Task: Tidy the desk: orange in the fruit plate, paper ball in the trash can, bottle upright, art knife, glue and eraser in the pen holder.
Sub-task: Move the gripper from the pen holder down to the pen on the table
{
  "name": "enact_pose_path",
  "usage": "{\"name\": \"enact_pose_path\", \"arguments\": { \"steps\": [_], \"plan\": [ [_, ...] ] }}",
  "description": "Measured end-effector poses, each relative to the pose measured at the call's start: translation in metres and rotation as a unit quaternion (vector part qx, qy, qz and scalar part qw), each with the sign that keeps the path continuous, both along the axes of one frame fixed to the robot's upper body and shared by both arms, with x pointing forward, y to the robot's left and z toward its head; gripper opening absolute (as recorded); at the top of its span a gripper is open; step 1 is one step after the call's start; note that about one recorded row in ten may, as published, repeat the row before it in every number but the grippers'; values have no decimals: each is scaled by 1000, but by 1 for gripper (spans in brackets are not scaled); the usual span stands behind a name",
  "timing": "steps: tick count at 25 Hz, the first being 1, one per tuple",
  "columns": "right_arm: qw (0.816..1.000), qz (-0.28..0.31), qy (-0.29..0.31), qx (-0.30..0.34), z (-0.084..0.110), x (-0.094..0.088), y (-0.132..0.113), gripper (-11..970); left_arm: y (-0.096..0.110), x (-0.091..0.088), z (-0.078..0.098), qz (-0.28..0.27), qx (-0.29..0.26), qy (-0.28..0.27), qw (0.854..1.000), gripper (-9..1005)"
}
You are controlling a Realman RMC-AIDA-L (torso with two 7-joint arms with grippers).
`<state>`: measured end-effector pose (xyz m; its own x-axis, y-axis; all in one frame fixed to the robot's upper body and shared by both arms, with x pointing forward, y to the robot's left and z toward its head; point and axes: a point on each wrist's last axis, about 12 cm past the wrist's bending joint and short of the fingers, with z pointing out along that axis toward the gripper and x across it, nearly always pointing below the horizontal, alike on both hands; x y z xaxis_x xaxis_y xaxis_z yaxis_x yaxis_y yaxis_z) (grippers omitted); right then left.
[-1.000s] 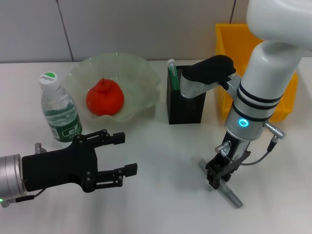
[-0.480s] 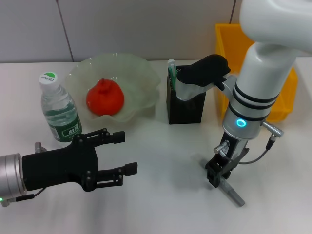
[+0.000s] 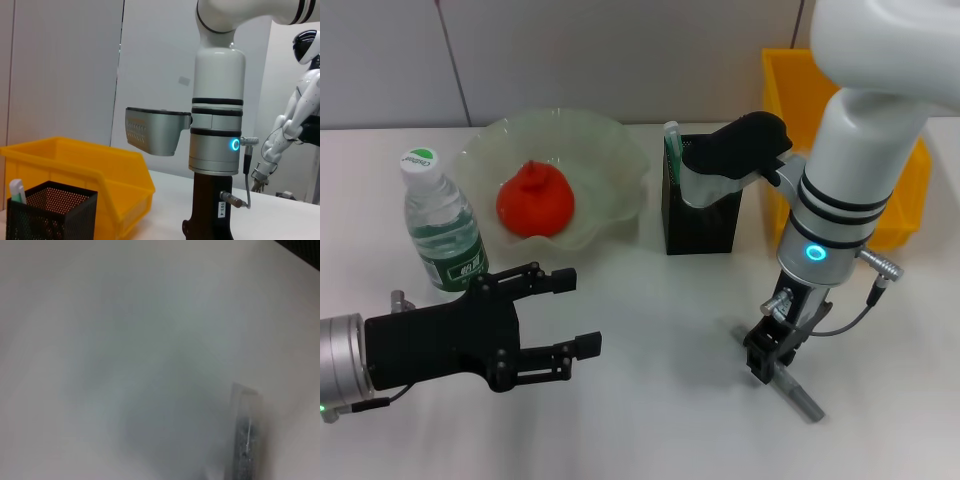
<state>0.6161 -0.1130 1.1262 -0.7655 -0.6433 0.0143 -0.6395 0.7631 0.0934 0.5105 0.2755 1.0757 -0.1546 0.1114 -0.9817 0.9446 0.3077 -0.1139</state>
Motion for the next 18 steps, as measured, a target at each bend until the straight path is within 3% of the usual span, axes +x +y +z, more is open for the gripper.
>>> {"name": "enact_pose_path", "arguments": {
  "steps": [18],
  "plan": [
    [1000,12,-5,-6,-1,-1,3,282,0,2,2,-2,0,-2,1000,813]
  ]
}}
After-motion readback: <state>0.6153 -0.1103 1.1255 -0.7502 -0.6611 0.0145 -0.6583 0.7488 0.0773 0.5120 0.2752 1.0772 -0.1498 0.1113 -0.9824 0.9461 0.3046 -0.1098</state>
